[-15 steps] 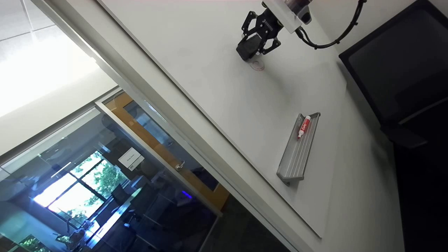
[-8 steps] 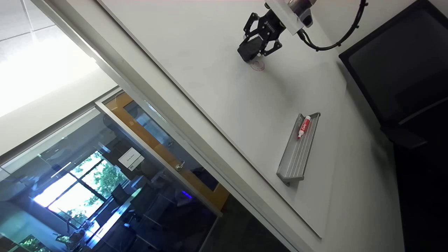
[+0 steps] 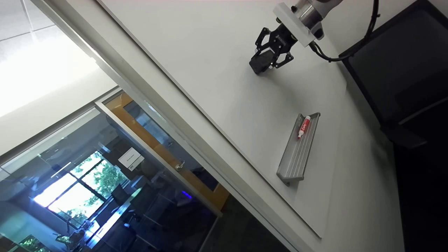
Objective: Use the duster to clean the whiteboard
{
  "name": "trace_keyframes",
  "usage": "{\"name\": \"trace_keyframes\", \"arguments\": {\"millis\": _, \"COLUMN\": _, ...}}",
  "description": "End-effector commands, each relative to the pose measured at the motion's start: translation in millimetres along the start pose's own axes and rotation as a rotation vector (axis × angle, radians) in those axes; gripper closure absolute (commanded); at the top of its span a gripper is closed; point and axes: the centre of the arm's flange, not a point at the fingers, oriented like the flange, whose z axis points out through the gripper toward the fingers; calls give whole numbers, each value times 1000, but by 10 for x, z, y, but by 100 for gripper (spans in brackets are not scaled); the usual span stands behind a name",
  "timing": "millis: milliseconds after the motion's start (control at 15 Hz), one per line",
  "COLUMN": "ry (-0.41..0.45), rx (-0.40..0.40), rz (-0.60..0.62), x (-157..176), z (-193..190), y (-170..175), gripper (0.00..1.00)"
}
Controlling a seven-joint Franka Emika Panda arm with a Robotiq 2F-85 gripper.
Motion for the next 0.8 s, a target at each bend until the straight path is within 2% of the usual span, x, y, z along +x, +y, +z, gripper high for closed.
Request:
{"name": "trace_keyframes", "arguments": {"millis": 0, "ry": -26, "rx": -27, "rz": 47, "x": 59, "z": 235, "y": 161, "gripper": 68}}
{"name": "trace_keyframes", "arguments": {"millis": 400, "ry": -30, "rx": -74, "rz": 66, "x": 49, "z": 277, "y": 388, "gripper": 68}}
{"name": "trace_keyframes", "arguments": {"millis": 733, "ry": -36, "rx": -35, "rz": 42, "x": -3, "z": 221, "y": 199, "gripper": 68}}
